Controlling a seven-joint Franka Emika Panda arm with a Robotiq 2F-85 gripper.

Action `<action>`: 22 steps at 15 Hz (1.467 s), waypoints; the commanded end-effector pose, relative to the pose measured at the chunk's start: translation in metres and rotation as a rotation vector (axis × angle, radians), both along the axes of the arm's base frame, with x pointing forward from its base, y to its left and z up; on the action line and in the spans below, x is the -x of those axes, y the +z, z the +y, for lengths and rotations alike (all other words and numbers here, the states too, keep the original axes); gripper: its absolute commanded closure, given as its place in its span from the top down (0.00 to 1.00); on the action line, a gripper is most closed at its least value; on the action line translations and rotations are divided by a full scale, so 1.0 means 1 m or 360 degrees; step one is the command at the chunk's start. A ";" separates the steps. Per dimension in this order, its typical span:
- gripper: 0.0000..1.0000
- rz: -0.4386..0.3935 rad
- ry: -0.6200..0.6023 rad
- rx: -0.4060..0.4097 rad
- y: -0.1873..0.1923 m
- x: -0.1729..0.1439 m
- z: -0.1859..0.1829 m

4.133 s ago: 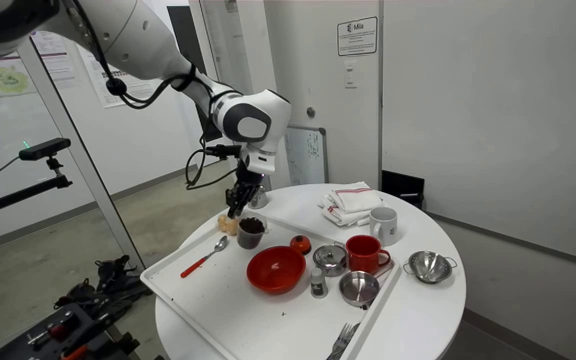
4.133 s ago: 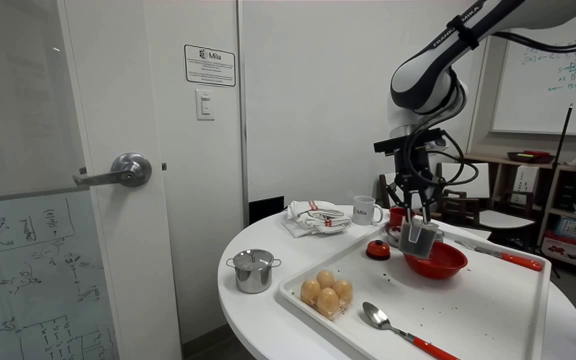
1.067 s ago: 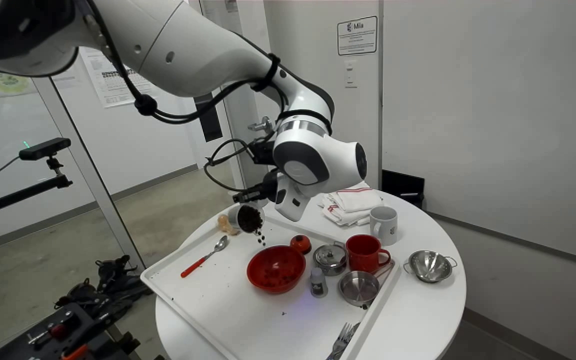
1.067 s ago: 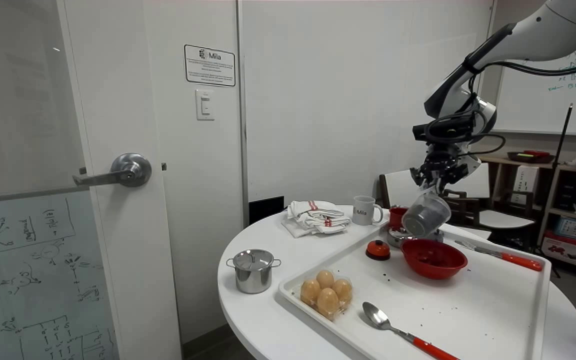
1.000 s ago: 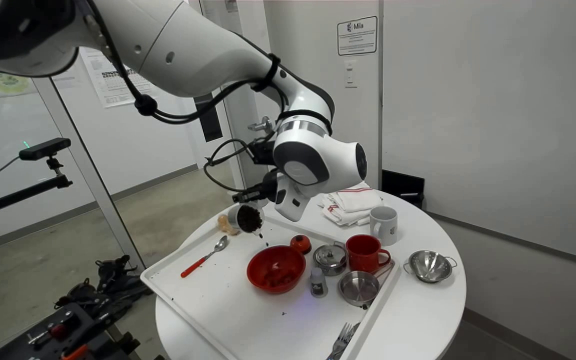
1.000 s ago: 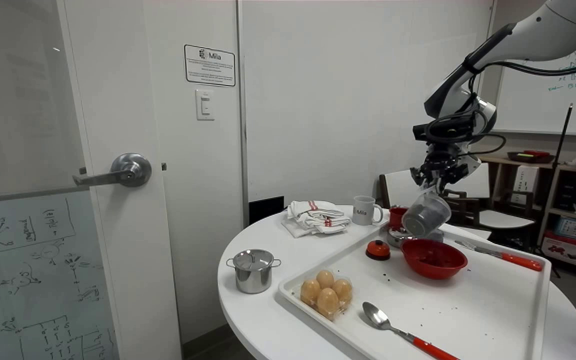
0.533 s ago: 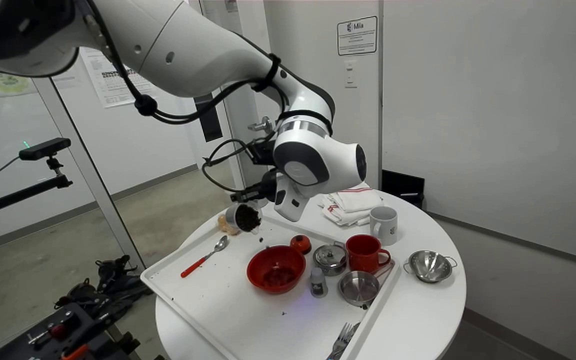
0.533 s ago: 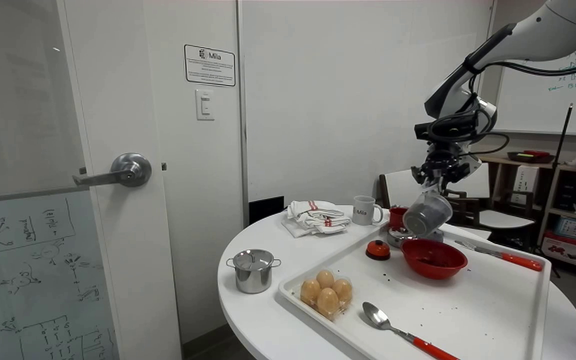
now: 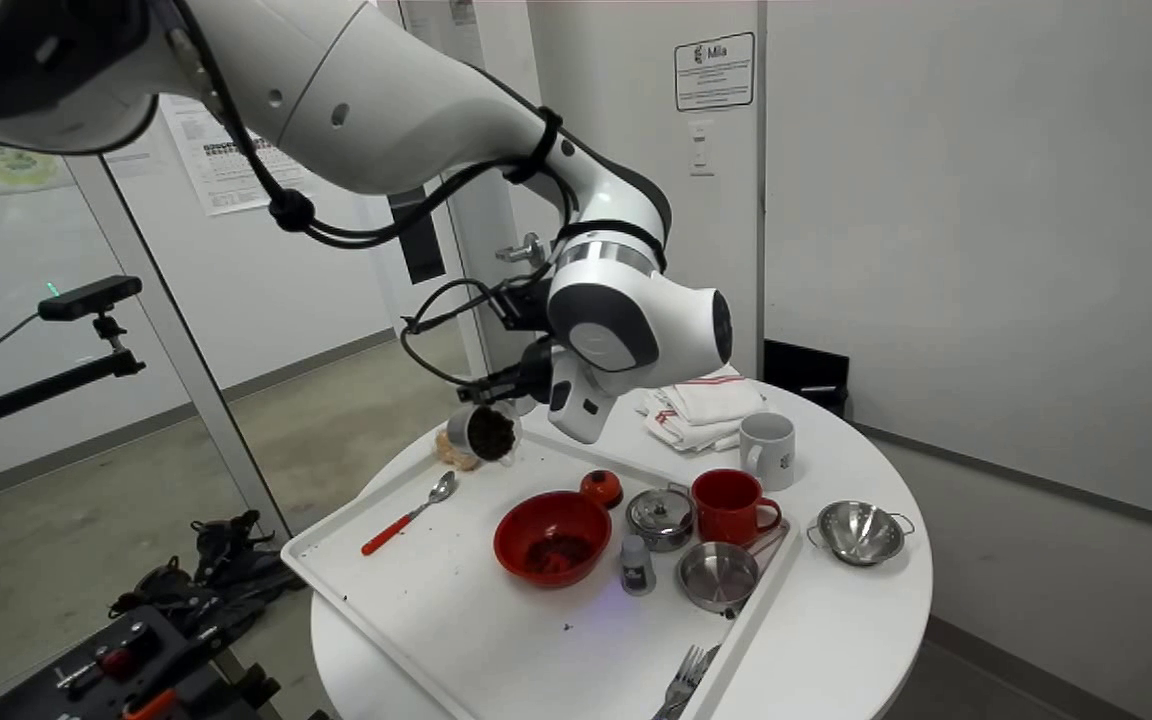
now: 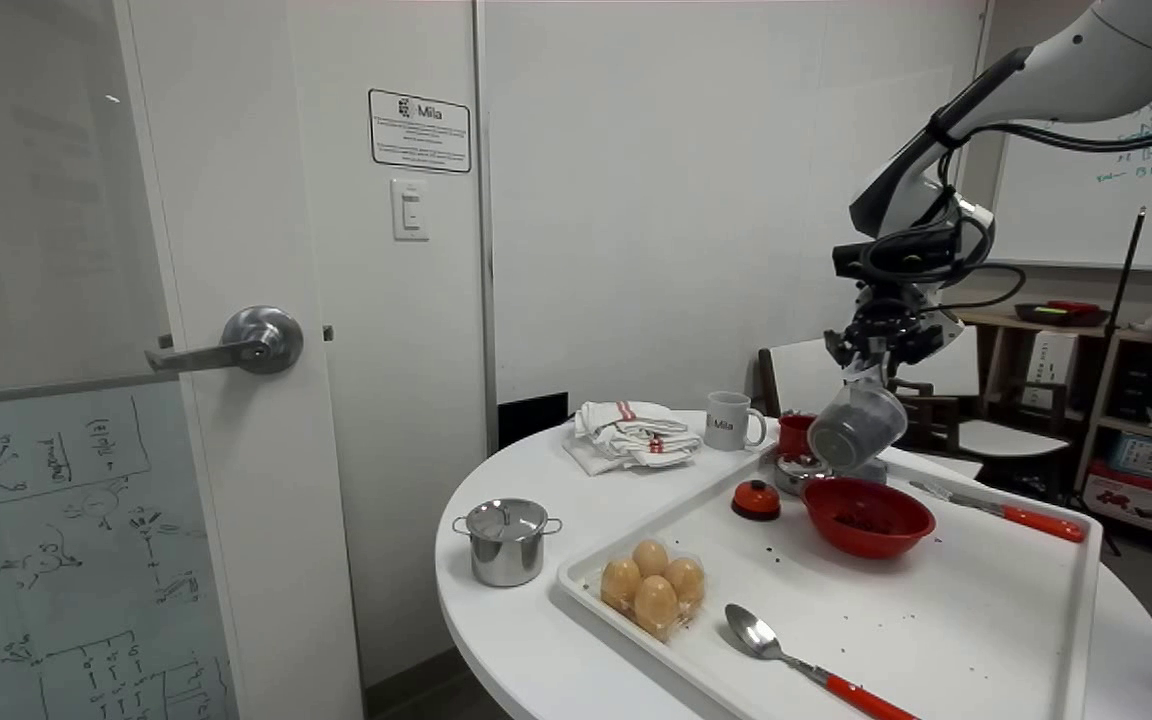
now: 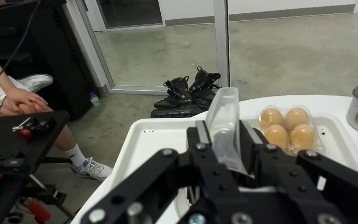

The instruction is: Pour some of the contents of the clear cup into the red bowl

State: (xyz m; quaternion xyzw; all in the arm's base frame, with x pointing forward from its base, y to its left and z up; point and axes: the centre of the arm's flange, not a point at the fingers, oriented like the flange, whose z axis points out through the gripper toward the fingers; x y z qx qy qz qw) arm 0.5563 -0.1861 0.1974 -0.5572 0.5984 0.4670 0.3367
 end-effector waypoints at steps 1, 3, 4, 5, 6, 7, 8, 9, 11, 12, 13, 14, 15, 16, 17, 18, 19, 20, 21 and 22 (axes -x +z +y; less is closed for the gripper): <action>0.10 -0.0040 0.0020 -0.0066 0.002 -0.002 -0.001; 0.10 -0.0042 0.0026 -0.0073 0.002 -0.002 -0.001; 0.10 -0.0044 0.0032 -0.0081 0.003 -0.002 -0.001; 0.10 -0.0045 0.0038 -0.0088 0.003 -0.002 -0.001; 0.10 -0.0048 0.0043 -0.0096 0.003 -0.002 -0.001; 0.10 -0.0050 0.0049 -0.0104 0.003 -0.001 0.000; 0.10 -0.0054 0.0052 -0.0110 0.004 -0.001 -0.001; 0.10 -0.0056 0.0054 -0.0115 0.004 0.000 -0.001; 0.10 -0.0058 0.0048 -0.0110 0.004 0.001 -0.001; 0.10 -0.0046 0.0031 -0.0083 0.005 0.001 -0.001; 0.10 -0.0039 0.0024 -0.0065 0.005 0.001 -0.001; 0.10 -0.0021 0.0028 -0.0036 0.006 0.000 0.000; 0.10 -0.0001 0.0038 -0.0006 0.006 -0.001 0.001; 0.10 0.0028 0.0058 0.0046 0.007 -0.004 0.004; 0.10 0.0048 0.0070 0.0079 0.008 -0.006 0.007; 0.10 0.0069 0.0093 0.0121 0.010 -0.010 0.011; 0.10 0.0083 0.0112 0.0150 0.011 -0.013 0.016; 0.10 0.0098 0.0147 0.0190 0.014 -0.018 0.023; 0.10 0.0111 0.0183 0.0232 0.018 -0.023 0.030; 0.10 0.0126 0.0228 0.0286 0.022 -0.029 0.040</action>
